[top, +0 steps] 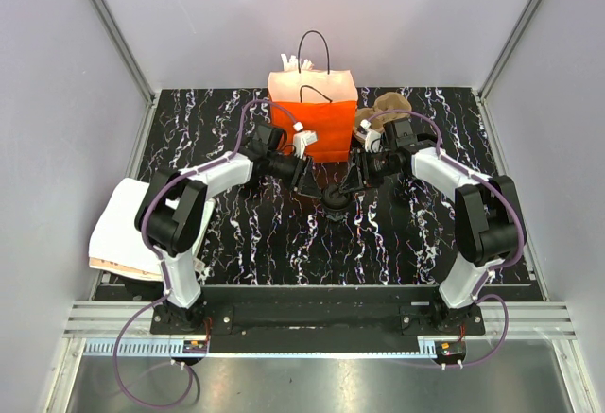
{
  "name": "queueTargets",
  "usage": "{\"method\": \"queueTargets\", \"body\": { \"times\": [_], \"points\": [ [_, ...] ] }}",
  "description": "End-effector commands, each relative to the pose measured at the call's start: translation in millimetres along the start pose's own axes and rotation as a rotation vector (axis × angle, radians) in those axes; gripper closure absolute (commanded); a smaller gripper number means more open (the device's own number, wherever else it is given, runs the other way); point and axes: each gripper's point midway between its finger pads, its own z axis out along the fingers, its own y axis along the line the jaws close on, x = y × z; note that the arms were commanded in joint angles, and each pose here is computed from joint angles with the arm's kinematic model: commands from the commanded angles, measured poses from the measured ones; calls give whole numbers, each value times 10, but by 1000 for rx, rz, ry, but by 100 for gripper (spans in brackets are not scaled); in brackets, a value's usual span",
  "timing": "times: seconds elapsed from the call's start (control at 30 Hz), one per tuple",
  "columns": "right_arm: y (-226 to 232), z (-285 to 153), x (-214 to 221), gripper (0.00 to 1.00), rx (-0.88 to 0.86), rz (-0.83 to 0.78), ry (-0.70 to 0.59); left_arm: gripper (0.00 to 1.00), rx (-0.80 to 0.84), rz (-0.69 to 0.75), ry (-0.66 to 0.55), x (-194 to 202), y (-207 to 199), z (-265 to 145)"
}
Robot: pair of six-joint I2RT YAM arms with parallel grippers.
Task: Pack the takeout coffee
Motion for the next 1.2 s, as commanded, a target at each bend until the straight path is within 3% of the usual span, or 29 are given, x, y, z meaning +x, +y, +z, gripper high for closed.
{"method": "queueTargets", "body": {
  "times": [0.0,0.07,0.43,0.6,0.87,1.17],
  "points": [
    [-73,68,101,59,68,-53,16,52,-86,34,43,114,161,86],
    [-72,65,98,60,69,-54,14,43,-74,72,16,-6,60,29],
    [-63,63,104,62,74,-60,13,28,-71,194,-82,-384,-223,-240],
    [-41,46,108,62,75,-69,10,26,-71,247,-128,-516,-356,-349],
    [-46,33,87,62,86,-74,1,25,-115,283,-69,-211,-369,-265],
    [-65,34,86,62,95,-75,-1,25,-259,274,-49,-130,-248,-170]
  ]
}}
